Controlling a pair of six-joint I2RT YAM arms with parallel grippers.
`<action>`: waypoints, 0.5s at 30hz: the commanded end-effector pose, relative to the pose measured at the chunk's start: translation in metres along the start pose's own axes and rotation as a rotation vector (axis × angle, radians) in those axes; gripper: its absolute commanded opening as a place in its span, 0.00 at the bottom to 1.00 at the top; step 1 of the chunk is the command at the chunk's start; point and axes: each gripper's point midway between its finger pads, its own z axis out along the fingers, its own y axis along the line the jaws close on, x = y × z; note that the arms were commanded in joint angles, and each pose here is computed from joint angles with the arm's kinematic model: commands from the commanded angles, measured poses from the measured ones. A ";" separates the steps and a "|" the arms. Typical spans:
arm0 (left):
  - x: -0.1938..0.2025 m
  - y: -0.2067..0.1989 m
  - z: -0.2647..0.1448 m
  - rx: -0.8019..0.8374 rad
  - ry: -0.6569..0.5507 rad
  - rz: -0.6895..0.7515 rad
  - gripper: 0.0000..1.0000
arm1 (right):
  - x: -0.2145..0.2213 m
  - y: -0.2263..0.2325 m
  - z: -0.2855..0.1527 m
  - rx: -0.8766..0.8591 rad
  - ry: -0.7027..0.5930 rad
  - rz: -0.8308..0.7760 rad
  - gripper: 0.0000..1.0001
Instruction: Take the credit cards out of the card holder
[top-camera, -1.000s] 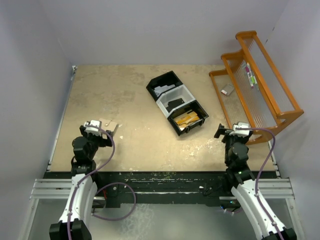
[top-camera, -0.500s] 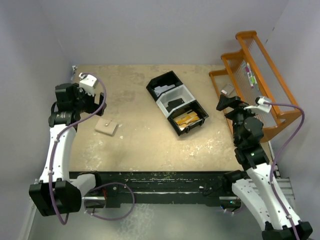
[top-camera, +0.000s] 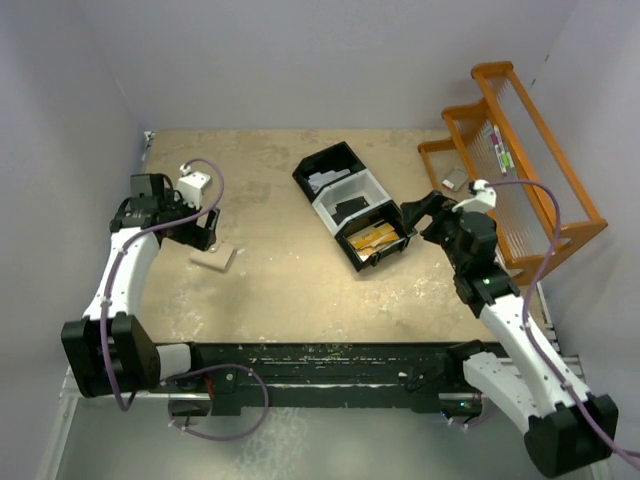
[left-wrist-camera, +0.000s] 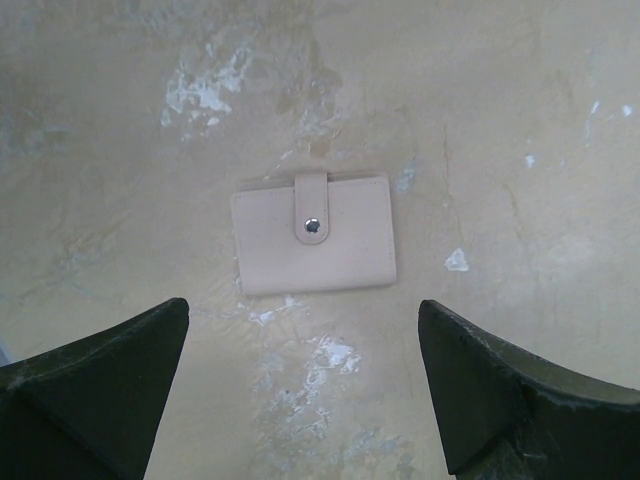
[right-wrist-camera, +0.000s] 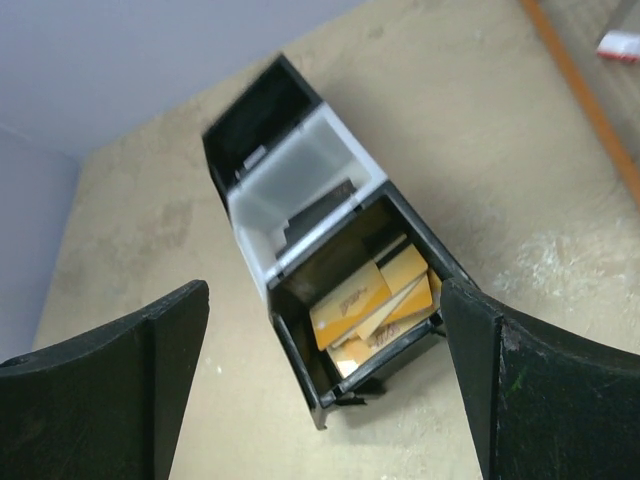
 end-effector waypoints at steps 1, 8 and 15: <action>0.023 0.015 0.023 -0.026 0.107 0.040 0.99 | 0.016 0.023 0.013 -0.073 0.083 -0.091 1.00; 0.035 0.018 0.050 0.025 0.191 0.003 0.98 | 0.078 0.057 0.023 -0.059 0.191 -0.254 1.00; 0.046 0.040 0.069 -0.034 0.255 -0.015 0.89 | 0.116 0.108 0.021 -0.150 0.247 -0.364 0.99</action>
